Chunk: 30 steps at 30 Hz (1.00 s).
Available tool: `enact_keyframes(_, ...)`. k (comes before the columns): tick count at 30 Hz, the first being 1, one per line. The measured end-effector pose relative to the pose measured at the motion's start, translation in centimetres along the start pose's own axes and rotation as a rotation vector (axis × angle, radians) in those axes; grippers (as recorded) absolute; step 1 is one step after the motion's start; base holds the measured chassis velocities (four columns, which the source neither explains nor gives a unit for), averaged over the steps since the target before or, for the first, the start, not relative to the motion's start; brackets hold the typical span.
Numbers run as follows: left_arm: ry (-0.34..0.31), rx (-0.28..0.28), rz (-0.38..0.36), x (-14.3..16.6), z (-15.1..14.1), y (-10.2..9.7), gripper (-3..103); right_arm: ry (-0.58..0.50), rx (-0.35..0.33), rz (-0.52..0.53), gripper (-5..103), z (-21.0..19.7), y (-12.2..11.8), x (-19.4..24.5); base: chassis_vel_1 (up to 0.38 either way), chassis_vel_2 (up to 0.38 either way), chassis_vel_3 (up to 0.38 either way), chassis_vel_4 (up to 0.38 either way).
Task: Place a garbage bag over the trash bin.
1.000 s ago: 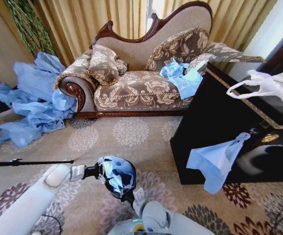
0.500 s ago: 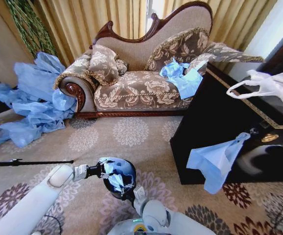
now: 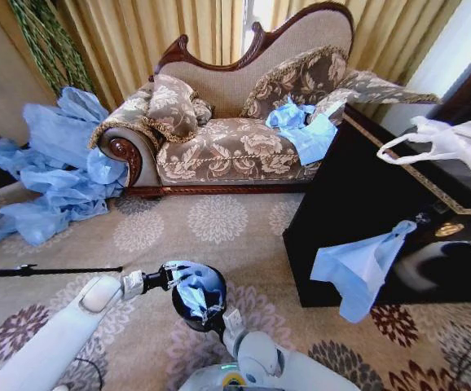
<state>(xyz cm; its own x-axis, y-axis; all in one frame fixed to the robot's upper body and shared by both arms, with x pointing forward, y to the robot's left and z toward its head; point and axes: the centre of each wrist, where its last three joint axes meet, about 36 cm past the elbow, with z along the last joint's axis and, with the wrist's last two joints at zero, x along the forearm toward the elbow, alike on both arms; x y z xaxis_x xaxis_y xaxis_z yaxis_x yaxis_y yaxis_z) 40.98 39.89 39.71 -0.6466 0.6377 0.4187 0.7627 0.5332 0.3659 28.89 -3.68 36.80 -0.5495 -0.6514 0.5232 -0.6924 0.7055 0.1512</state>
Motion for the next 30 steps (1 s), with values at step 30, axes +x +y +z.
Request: enact_keyframes(30, -0.086, 0.521, -0.607, -2.3, -5.9, -8.8, 0, -0.288, 0.573, -0.078, 0, 2.9, -10.2, 3.7, 0.0, 0.0, 0.0, 0.0)
